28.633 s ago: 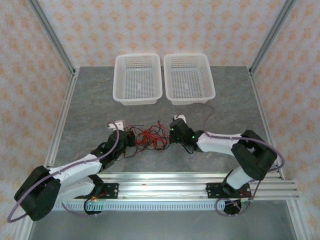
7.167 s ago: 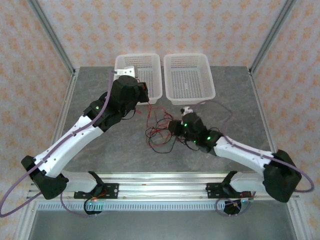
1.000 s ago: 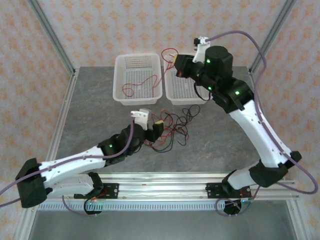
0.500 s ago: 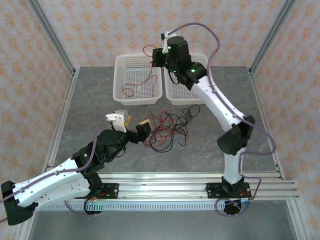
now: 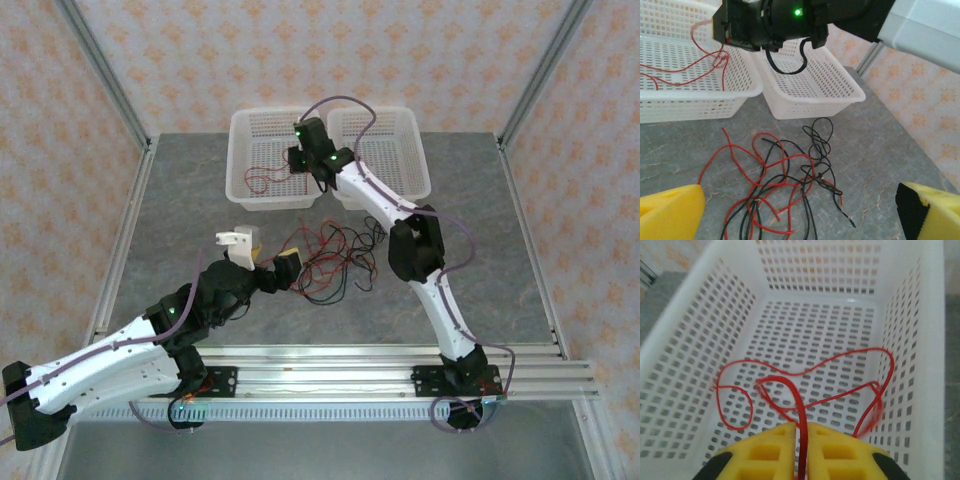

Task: Untangle the cables

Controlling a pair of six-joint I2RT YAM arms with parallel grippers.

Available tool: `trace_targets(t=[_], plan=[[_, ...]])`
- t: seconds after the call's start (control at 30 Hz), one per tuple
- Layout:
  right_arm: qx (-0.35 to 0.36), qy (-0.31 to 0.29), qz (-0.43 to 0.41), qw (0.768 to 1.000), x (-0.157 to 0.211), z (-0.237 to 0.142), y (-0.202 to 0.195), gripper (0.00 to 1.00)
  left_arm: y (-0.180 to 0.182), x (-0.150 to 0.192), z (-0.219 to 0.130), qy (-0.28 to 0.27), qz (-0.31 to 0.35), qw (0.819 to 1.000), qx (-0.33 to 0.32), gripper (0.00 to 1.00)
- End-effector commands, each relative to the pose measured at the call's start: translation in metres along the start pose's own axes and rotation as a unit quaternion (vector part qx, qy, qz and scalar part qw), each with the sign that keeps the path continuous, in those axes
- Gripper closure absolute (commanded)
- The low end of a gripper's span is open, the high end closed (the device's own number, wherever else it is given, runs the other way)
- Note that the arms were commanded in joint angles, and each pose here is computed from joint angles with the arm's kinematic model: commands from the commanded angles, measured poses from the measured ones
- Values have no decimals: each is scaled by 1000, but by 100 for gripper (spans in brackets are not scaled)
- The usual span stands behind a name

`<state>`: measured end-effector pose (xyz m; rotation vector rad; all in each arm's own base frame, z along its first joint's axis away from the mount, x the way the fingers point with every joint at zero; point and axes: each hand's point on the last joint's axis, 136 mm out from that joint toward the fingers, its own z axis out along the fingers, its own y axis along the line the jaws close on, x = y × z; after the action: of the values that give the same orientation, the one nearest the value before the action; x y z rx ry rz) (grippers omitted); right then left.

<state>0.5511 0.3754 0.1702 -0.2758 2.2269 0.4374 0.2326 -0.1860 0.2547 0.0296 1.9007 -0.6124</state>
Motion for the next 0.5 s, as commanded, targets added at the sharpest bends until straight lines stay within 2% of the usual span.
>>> trace_targets(t=[0.0,0.1,0.23,0.47], plan=[[3,-20,-2,1000,-20,-12,0,78,6,-10,-4,-5,-10,1000,-23,3],[6,-19,-8,1000,-22,-18,1,64,9,-9,-3,1,-11,999,-32,4],[9,-28,-11,1000,-33,-37,4,53,13,-6,-2,15,-13,998,-53,5],[13,-46,0,999,-56,-97,6,52,25,15,6,83,-21,990,-114,12]])
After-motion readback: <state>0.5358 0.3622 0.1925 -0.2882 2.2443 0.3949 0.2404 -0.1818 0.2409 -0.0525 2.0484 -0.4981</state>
